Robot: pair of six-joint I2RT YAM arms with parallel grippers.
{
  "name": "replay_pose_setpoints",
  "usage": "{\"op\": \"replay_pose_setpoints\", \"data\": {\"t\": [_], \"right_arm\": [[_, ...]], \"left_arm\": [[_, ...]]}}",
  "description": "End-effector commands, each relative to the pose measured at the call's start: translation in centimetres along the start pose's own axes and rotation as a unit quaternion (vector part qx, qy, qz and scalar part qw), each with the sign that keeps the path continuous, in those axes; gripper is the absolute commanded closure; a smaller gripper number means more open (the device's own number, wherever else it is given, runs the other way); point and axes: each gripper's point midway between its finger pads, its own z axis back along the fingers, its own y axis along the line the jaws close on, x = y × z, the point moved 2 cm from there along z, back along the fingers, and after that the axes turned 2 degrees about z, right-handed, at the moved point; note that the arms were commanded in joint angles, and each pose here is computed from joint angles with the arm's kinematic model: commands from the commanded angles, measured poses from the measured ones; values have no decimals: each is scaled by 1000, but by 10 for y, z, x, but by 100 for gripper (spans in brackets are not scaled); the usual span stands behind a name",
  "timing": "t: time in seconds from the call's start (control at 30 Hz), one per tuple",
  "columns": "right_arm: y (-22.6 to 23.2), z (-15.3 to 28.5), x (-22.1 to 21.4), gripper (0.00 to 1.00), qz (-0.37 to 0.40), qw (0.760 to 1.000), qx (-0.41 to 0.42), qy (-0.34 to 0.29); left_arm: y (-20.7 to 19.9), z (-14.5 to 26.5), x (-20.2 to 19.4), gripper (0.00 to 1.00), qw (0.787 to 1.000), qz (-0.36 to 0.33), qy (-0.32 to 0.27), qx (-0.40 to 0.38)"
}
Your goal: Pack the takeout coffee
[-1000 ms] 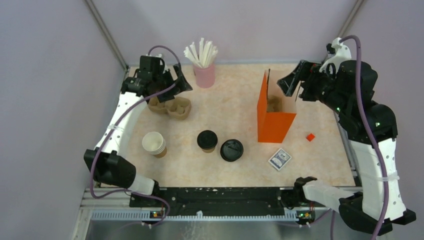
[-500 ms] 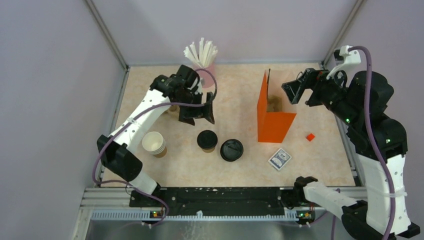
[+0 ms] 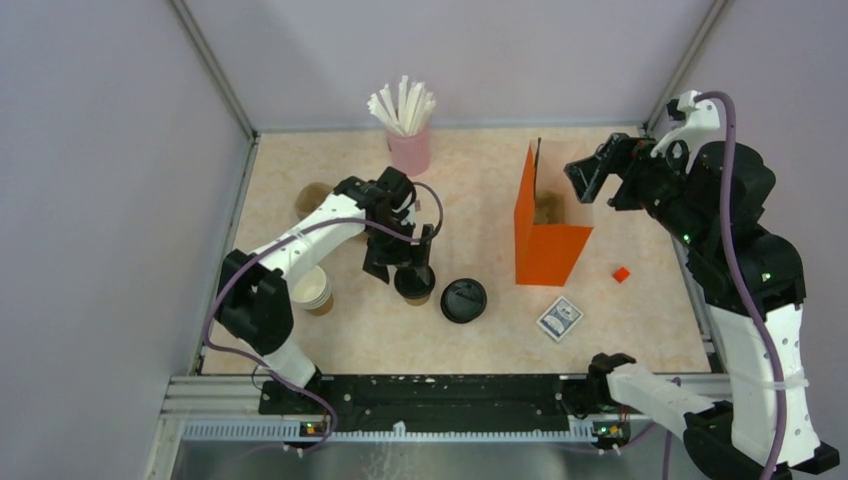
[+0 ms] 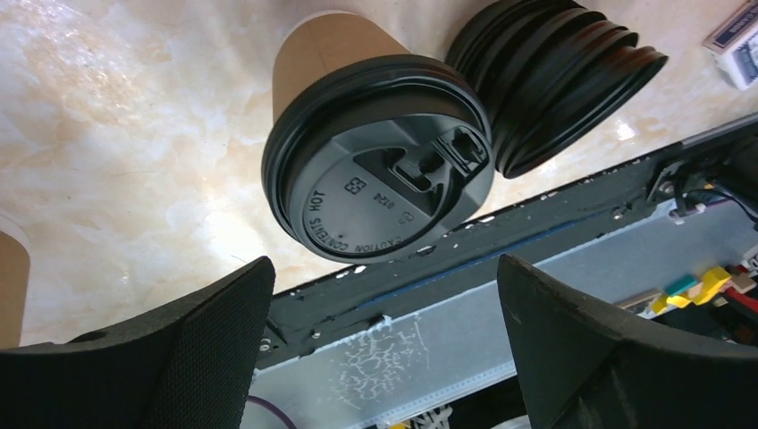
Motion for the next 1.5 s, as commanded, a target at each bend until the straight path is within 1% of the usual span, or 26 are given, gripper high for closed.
{"op": "replay_pose_setpoints", "data": {"t": [0.0, 0.13, 0.3, 0.5, 0.57, 0.77, 0.97, 1.07, 1.23, 1.27, 1.33, 1.4, 1.47], "right_arm": [[-3, 3, 8, 4, -25, 999, -14, -24], [-4, 4, 7, 4, -32, 999, -18, -23], [-4, 5, 7, 4, -34, 999, -20, -23], [-7, 6, 6, 4, -24, 999, -27, -19], [-7, 6, 5, 4, -24, 999, -27, -17], [-9, 10, 0, 4, -19, 999, -30, -11], [-8, 5, -7, 1, -8, 999, -25, 23], [-8, 4, -7, 1, -11, 999, -27, 20], [-9, 6, -14, 1, -25, 999, -28, 22], [-9, 6, -16, 1, -26, 999, -27, 24], [-9, 5, -18, 1, -24, 999, -25, 28], [-8, 3, -20, 1, -15, 999, -21, 33], [-8, 1, -22, 1, -5, 999, -17, 42]], "left_arm": [[8, -8, 10, 1, 999, -30, -29, 13], [8, -11, 14, 3, 998, -43, -38, 8], [10, -21, 13, 6, 998, -57, -33, 22], [4, -30, 20, 11, 997, -69, -40, 25], [3, -32, 21, 14, 996, -72, -41, 27], [-1, -32, 34, 24, 994, -77, -73, 25], [-13, -24, 45, 27, 993, -68, -99, 5], [-13, -25, 46, 27, 992, -72, -105, 3], [-6, -25, 36, 27, 993, -75, -91, 13], [-3, -23, 32, 25, 994, -71, -86, 16], [-2, -18, 24, 14, 994, -73, -84, 12], [-3, -9, 20, 6, 993, -78, -91, 9], [-6, -1, 19, 2, 992, -82, -98, 0]]}}
